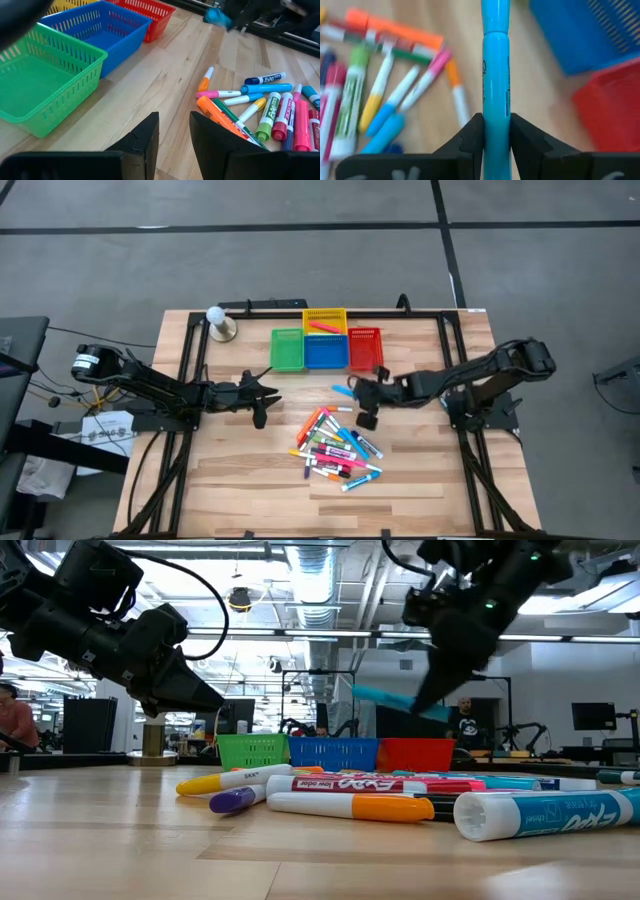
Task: Pick & Place Markers
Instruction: Put the top large blue highlighter pen into the yellow bin
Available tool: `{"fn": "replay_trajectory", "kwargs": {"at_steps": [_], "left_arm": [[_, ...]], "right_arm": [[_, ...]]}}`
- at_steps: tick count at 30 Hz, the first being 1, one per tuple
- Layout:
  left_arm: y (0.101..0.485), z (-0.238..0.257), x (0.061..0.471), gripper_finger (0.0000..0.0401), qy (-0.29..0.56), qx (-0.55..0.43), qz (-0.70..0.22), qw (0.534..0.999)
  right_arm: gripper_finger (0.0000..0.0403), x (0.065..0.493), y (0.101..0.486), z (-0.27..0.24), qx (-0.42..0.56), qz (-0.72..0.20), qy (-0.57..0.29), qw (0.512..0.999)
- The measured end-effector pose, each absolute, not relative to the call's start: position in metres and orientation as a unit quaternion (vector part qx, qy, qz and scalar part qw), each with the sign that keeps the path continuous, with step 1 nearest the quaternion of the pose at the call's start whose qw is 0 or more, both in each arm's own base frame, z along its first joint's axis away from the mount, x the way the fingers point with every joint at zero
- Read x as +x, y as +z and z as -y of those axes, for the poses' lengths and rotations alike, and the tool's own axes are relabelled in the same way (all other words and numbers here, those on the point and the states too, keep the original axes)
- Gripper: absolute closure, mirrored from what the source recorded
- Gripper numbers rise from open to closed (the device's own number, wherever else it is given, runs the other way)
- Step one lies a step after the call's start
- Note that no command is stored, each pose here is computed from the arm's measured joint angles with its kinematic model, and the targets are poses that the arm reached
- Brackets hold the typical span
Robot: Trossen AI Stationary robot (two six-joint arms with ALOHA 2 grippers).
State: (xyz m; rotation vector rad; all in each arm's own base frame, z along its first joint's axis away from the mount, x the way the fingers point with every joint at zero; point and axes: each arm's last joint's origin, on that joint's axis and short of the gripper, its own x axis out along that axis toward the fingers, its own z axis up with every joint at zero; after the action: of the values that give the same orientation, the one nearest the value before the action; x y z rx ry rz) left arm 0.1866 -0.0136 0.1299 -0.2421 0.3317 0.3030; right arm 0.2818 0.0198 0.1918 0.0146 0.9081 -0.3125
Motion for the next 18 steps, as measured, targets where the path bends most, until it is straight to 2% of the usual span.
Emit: {"fn": "replay_trajectory", "kwargs": {"at_steps": [11,18], "left_arm": [[0.130,0.014,0.187,0.0293,0.149,-0.117,-0.165,0.968],[0.130,0.014,0.187,0.0293,0.149,-0.114,-0.165,0.968]], "right_arm": [[0.0329,0.298,0.215,0.039,-0.015,-0.321,-0.189,0.928],[0.0329,0.298,0.217,0.055,0.001,-0.304,-0.191,0.933]]}}
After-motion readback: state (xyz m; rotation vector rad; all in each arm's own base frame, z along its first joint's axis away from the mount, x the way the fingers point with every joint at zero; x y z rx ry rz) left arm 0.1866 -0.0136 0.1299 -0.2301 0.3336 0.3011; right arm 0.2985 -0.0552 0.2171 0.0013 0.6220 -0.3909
